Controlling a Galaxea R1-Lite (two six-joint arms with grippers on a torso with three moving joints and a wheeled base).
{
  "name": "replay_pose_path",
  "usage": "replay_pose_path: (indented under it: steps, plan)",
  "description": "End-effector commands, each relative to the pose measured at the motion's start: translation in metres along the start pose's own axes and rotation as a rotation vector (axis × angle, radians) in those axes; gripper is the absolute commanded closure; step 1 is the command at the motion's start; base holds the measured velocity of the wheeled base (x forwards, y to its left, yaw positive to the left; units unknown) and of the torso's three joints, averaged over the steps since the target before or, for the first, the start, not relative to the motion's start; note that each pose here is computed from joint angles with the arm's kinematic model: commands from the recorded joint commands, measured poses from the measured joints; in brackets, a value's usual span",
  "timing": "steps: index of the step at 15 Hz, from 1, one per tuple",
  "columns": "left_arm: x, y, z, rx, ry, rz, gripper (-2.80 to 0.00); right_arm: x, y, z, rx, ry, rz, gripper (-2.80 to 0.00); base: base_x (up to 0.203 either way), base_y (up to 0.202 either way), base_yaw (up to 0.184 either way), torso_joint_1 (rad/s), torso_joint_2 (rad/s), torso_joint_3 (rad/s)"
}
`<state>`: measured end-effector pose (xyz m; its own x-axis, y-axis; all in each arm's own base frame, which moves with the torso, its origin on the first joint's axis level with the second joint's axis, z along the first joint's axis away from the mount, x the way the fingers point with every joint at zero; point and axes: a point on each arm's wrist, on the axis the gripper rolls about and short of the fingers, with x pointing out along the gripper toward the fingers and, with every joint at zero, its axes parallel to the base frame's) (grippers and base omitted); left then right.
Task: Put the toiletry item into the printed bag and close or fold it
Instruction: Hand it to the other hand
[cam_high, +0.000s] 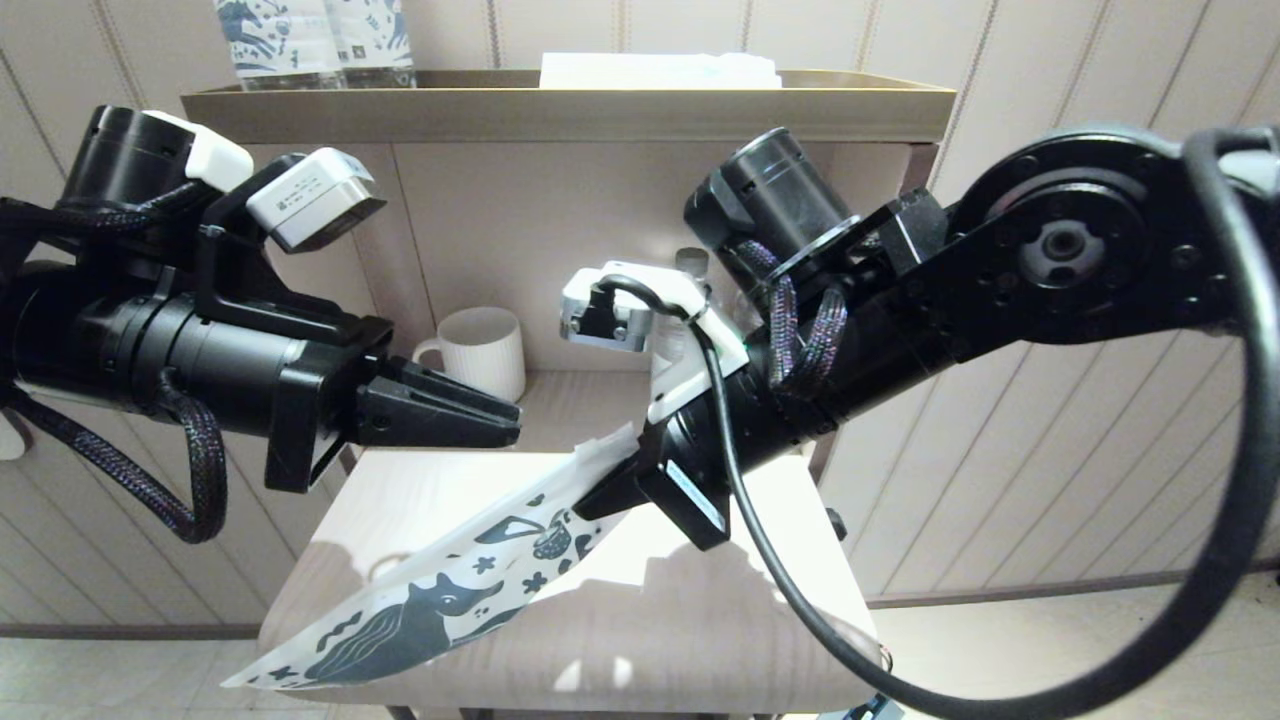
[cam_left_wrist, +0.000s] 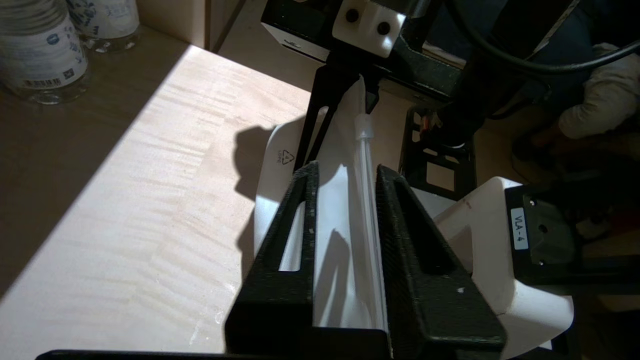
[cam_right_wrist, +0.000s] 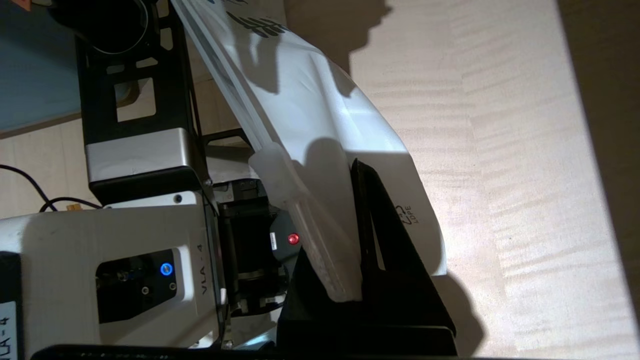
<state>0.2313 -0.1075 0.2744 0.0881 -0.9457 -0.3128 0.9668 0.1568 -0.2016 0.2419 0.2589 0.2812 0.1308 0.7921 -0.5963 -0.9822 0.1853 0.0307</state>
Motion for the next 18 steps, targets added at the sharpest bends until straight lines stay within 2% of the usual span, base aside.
replay_pose_path:
  steps: [1,3,9,16,18]
  plan:
    - [-0.003,-0.004,0.002,0.011,-0.009,-0.002,-2.80,0.007,-0.002,0.000,-0.002,0.009,0.000,0.00,0.000,0.000,0.000,0.000,0.00,0.000]
    - [-0.003,-0.003,0.004,-0.019,-0.011,0.000,-2.80,0.010,-0.003,0.003,-0.005,0.005,0.001,0.00,0.000,0.000,0.000,0.000,0.00,0.000]
    - [0.009,0.003,-0.001,-0.037,0.029,0.021,-2.80,0.018,-0.005,0.006,-0.010,0.004,-0.006,0.00,0.000,0.000,0.000,0.000,0.00,0.000]
    - [0.024,0.010,-0.011,0.074,-0.007,0.105,-2.80,0.024,-0.009,0.007,0.014,-0.010,-0.036,0.00,0.000,0.000,0.000,0.000,0.00,0.000]
    - [0.025,0.011,-0.011,0.086,-0.012,0.115,-2.80,0.023,-0.009,0.007,0.014,-0.010,-0.036,0.00,0.000,0.000,0.000,0.000,0.00,0.000]
